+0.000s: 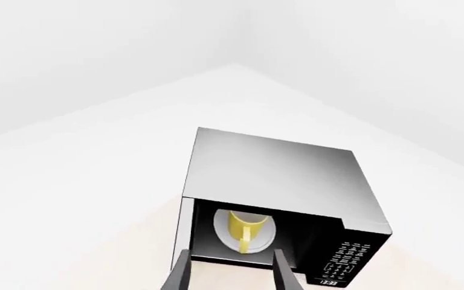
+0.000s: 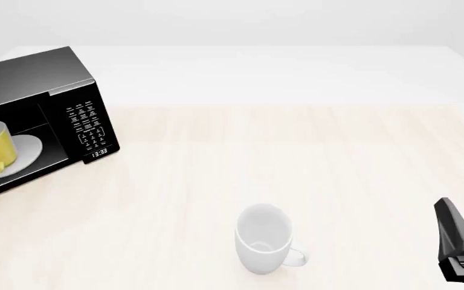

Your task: Put the yellow and white mug in the microwave and close it.

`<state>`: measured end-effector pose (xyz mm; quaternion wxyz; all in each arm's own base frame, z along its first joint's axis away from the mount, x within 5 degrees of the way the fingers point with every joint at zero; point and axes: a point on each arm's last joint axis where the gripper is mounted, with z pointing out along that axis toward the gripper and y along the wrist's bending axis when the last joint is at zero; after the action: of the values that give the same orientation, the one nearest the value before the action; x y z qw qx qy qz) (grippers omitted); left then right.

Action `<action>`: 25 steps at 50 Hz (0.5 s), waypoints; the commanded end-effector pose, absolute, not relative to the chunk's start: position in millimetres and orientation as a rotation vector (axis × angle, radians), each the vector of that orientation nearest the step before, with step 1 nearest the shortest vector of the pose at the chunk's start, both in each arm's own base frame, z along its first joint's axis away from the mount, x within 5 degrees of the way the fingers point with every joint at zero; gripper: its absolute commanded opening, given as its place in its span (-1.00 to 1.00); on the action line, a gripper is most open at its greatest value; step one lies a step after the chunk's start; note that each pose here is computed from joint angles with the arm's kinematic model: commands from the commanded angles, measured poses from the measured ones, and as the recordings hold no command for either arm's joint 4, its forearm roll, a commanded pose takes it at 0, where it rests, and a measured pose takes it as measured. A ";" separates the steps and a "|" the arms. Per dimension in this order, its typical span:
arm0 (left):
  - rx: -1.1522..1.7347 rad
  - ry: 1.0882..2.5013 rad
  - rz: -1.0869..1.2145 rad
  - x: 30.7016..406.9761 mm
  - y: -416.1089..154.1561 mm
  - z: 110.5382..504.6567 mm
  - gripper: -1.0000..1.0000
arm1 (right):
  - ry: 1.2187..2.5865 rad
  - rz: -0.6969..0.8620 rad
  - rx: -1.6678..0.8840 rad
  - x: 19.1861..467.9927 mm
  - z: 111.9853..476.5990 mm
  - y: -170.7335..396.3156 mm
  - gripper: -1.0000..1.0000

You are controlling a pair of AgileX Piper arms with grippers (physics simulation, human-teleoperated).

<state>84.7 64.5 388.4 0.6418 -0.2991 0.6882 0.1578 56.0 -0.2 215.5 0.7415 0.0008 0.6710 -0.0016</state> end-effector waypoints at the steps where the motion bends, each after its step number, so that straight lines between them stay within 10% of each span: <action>1: -0.724 1.559 0.394 82.5 69.4 392.0 1.00 | 1.471 -0.003 0.002 56.0 215.5 -0.2 1.00; 25: -0.881 1.521 0.480 78.9 90.2 391.5 1.00 | 1.471 -0.004 0.002 56.0 215.5 -0.2 1.00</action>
<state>80.3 82.1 392.4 0.6226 -0.3572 0.6680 0.1962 56.0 -0.2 215.5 0.7415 0.0008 0.6710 -0.0016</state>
